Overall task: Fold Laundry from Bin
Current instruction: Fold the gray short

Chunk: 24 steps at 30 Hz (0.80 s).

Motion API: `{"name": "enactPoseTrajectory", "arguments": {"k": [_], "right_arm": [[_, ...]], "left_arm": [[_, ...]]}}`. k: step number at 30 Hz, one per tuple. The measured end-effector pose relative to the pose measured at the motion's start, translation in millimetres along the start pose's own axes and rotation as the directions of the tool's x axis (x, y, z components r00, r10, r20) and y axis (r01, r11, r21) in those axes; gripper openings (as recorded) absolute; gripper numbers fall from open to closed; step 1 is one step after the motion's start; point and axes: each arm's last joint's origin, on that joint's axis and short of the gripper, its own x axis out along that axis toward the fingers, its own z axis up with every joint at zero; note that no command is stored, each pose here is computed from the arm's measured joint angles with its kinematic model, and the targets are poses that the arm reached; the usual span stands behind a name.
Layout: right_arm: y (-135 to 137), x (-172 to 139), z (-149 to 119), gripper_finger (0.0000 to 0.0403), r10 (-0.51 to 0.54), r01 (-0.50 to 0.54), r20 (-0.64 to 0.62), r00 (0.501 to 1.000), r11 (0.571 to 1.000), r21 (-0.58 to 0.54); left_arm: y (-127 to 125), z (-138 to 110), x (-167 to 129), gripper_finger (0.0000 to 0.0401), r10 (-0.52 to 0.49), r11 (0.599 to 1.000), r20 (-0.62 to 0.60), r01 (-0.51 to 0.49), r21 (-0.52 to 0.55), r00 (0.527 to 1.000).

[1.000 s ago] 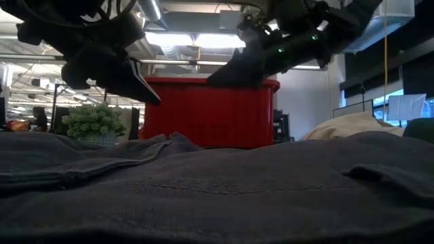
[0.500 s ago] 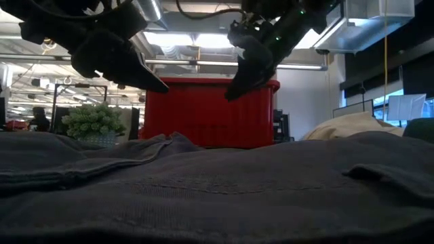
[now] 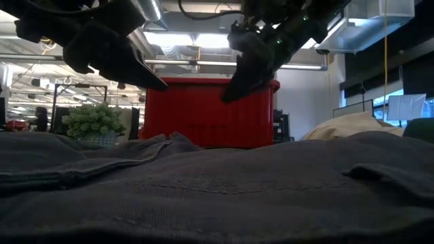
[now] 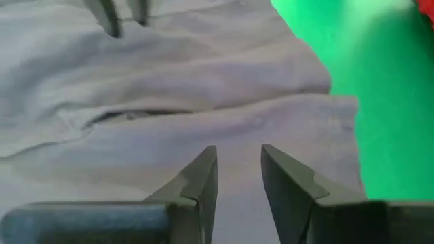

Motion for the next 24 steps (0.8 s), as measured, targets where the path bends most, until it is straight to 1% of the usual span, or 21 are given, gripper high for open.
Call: {"name": "enactPoseTrajectory", "arguments": {"k": [3, 6, 8, 14, 18, 20, 24], "right_arm": [[-0.5, 0.0, -1.5, 0.0081, -0.012, 0.012, -0.014, 1.000, 1.000, 0.000], [-0.5, 0.0, -2.2, 0.0026, -0.013, 0.013, -0.020, 1.000, 1.000, -0.001], [-0.5, 0.0, -2.4, 0.0008, -0.013, 0.013, -0.023, 1.000, 1.000, -0.001], [-0.6, 0.0, -3.3, 0.0004, -0.014, 0.014, -0.031, 0.999, 1.000, -0.004], [-0.6, 0.0, -3.1, 0.0024, -0.014, 0.014, -0.030, 0.999, 1.000, -0.002], [-0.6, 0.0, -3.1, 0.0027, -0.014, 0.014, -0.029, 0.999, 1.000, -0.002], [-0.5, 0.0, -3.4, 0.0006, -0.013, 0.012, -0.032, 0.999, 1.000, -0.006]], "left_arm": [[0.0, 0.0, 0.0, 0.0081, 0.000, 1.000, 0.000, 0.000, 0.000, 1.000], [0.1, -0.1, 0.0, 0.0080, 0.000, 1.000, -0.001, 0.000, 0.000, 1.000], [0.1, -0.1, 0.0, 0.0081, 0.000, 1.000, -0.001, 0.000, 0.000, 1.000], [0.1, -0.2, 0.0, 0.0080, 0.000, 1.000, -0.002, 0.000, 0.001, 1.000], [0.1, -0.2, 0.0, 0.0080, 0.000, 1.000, -0.002, 0.000, 0.001, 1.000], [0.1, -0.2, 0.0, 0.0080, 0.000, 1.000, -0.002, 0.000, 0.001, 1.000], [0.1, -0.2, 0.0, 0.0080, 0.000, 1.000, -0.002, 0.000, 0.001, 1.000]]}}
